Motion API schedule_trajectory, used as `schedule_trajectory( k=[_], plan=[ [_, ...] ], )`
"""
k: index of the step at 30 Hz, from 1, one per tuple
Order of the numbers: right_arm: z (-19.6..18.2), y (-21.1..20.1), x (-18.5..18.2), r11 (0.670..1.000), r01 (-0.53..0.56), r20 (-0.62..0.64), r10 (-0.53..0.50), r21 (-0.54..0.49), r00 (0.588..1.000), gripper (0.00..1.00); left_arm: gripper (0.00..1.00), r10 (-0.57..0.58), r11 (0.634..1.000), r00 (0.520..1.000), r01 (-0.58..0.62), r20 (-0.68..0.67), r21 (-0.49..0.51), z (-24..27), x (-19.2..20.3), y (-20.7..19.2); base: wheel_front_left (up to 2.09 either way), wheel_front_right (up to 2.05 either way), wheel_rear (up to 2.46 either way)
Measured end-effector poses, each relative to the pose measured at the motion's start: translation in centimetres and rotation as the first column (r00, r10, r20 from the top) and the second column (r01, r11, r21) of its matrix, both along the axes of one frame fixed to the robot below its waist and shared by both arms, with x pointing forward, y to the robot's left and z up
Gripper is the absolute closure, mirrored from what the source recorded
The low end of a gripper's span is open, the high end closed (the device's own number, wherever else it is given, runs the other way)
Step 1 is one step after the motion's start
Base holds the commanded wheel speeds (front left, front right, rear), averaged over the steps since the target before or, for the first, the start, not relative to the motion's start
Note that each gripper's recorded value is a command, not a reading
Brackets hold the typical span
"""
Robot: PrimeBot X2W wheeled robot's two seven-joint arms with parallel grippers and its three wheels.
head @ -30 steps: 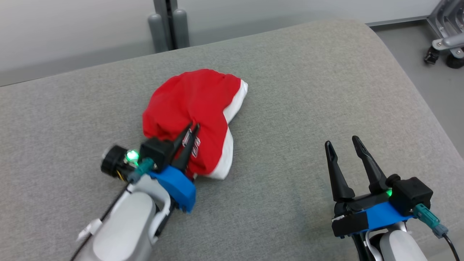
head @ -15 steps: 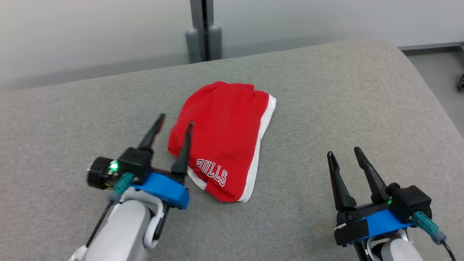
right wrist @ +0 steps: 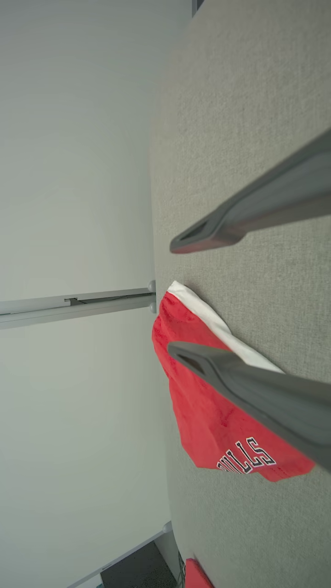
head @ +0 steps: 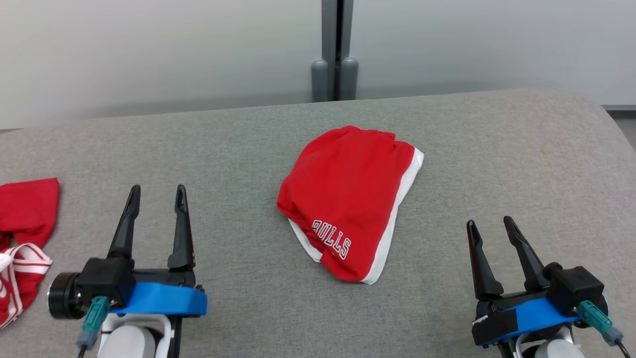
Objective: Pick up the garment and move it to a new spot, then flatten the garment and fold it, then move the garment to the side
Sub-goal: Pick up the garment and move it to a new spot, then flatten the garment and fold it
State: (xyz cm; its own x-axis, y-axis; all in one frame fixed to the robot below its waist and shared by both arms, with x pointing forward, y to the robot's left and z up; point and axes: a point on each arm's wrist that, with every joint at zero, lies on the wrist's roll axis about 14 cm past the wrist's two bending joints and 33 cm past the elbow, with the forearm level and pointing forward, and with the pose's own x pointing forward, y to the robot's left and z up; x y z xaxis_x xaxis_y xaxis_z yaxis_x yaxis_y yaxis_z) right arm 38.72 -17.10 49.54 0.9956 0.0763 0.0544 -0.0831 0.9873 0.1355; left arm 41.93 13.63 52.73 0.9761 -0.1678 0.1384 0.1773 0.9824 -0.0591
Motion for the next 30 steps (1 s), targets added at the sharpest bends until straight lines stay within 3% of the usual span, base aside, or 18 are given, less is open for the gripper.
schedule_trajectory(
  k=[15,30],
  plan=[
    [-0.8,1.3,-0.3,0.999,-0.037,-0.024,0.037,-0.001,0.999,0.0,0.0,0.124,0.992,0.99,-0.122,-0.07,0.035,-2.7,-4.4,4.2,0.0,0.0,0.0],
    [-1.4,0.5,-1.6,1.0,-0.014,-0.047,0.014,-0.001,0.999,0.0,0.0,0.121,0.992,0.99,-0.118,-0.078,0.044,-3.0,-5.8,4.2,0.0,0.0,0.0]
  ],
)
